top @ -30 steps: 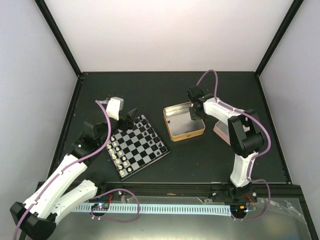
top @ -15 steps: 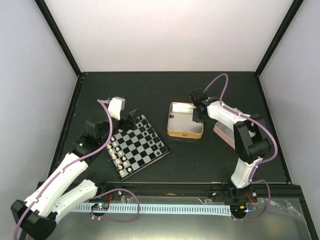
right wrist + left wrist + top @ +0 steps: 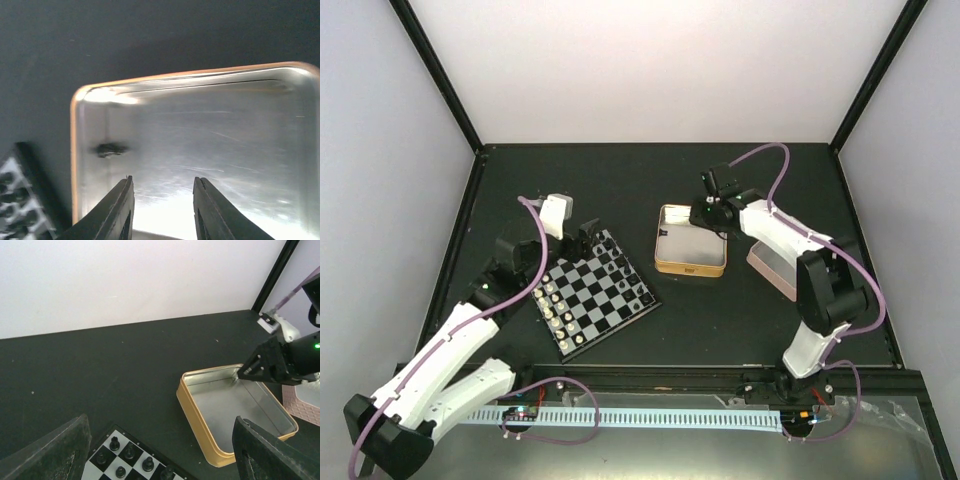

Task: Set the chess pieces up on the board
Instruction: Adjust the storage box at the center of the board, then pick up the chess piece from the storage box.

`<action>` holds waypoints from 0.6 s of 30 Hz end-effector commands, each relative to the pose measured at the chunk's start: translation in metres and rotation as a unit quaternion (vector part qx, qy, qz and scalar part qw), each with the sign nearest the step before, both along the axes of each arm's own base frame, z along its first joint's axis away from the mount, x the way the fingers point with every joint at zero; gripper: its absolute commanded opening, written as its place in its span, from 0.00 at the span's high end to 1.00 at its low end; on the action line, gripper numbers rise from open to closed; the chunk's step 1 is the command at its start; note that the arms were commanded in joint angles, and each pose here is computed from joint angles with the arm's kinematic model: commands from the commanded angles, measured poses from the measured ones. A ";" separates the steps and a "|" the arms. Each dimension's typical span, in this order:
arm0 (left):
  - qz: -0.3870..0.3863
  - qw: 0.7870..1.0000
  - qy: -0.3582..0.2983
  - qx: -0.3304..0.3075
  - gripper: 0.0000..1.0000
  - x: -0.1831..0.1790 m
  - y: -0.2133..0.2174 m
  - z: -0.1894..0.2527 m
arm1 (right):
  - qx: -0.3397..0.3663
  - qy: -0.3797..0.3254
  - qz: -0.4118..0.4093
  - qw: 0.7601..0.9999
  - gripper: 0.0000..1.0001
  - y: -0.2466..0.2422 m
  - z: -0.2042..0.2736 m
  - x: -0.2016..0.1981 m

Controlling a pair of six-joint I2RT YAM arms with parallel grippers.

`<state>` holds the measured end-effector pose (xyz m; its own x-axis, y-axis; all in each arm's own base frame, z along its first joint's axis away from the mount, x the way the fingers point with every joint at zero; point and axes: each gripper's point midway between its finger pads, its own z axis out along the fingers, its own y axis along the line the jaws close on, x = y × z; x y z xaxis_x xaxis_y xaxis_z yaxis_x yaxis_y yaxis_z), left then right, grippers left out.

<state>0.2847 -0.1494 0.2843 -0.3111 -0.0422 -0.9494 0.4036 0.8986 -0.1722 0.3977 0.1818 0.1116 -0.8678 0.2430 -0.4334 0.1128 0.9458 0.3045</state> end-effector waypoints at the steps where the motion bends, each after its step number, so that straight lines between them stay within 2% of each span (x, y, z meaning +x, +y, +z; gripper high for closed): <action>1: -0.009 0.999 0.009 -0.036 0.21 0.003 -0.007 0.006 | 0.130 0.013 -0.021 0.991 0.67 0.046 -0.006 0.011; 8: -0.044 0.996 0.053 -0.059 0.22 0.004 -0.025 -0.009 | 0.219 0.073 -0.116 0.966 0.68 0.079 -0.045 0.013; 18: -0.025 0.997 0.059 -0.046 0.22 0.001 -0.016 -0.013 | 0.237 0.110 -0.252 0.932 0.70 0.073 -0.073 0.010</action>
